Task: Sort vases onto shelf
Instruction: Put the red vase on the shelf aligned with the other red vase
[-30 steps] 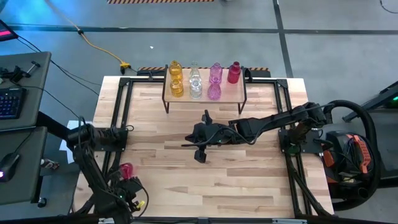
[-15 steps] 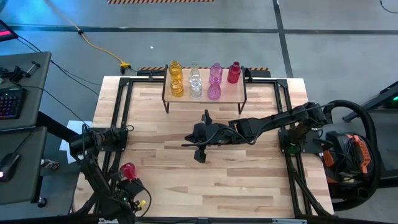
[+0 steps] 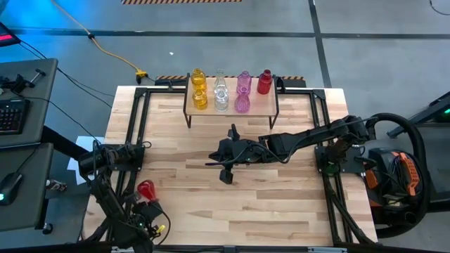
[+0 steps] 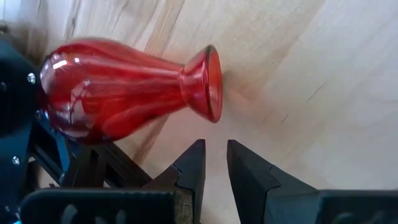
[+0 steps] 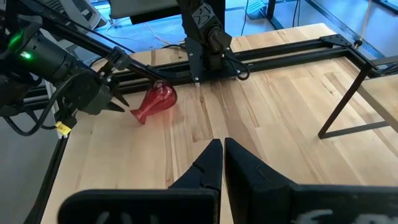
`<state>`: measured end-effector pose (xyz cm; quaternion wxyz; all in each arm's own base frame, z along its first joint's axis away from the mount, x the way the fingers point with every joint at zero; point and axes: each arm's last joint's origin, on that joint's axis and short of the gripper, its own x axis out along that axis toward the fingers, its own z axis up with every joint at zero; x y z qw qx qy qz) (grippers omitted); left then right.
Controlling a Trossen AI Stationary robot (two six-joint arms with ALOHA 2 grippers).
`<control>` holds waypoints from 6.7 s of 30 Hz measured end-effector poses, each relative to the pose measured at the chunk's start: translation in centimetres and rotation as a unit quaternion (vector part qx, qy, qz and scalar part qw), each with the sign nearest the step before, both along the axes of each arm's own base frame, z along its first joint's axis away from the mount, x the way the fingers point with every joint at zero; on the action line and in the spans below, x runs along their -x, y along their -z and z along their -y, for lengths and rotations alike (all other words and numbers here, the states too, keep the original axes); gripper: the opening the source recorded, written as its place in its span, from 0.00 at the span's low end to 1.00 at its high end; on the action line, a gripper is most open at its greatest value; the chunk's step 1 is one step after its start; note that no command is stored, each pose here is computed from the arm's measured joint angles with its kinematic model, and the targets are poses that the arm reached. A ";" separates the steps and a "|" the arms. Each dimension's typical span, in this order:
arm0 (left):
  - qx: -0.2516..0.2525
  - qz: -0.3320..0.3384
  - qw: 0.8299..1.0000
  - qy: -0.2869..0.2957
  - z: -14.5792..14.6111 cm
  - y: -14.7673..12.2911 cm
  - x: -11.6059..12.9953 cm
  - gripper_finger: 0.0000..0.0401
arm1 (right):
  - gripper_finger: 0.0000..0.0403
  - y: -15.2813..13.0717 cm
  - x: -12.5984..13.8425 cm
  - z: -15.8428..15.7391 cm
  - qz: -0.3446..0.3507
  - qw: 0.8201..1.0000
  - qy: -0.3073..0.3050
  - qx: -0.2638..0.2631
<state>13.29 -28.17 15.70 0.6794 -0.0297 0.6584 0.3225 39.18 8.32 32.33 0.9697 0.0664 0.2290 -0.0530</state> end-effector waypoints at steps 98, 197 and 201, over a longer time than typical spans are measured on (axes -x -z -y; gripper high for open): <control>0.017 0.061 0.998 0.012 -2.5 -0.1 1.4 0.30 | 0.18 0.0 -0.1 0.5 -0.002 1.000 -0.010 -0.009; 0.027 0.032 0.999 -0.002 -1.5 -2.8 -0.3 0.13 | 0.18 0.1 -0.3 1.5 -0.005 1.000 0.007 -0.016; 0.029 0.029 0.999 -0.003 -1.5 -2.8 -0.2 0.14 | 0.18 0.1 -0.3 1.5 -0.006 1.000 0.001 -0.005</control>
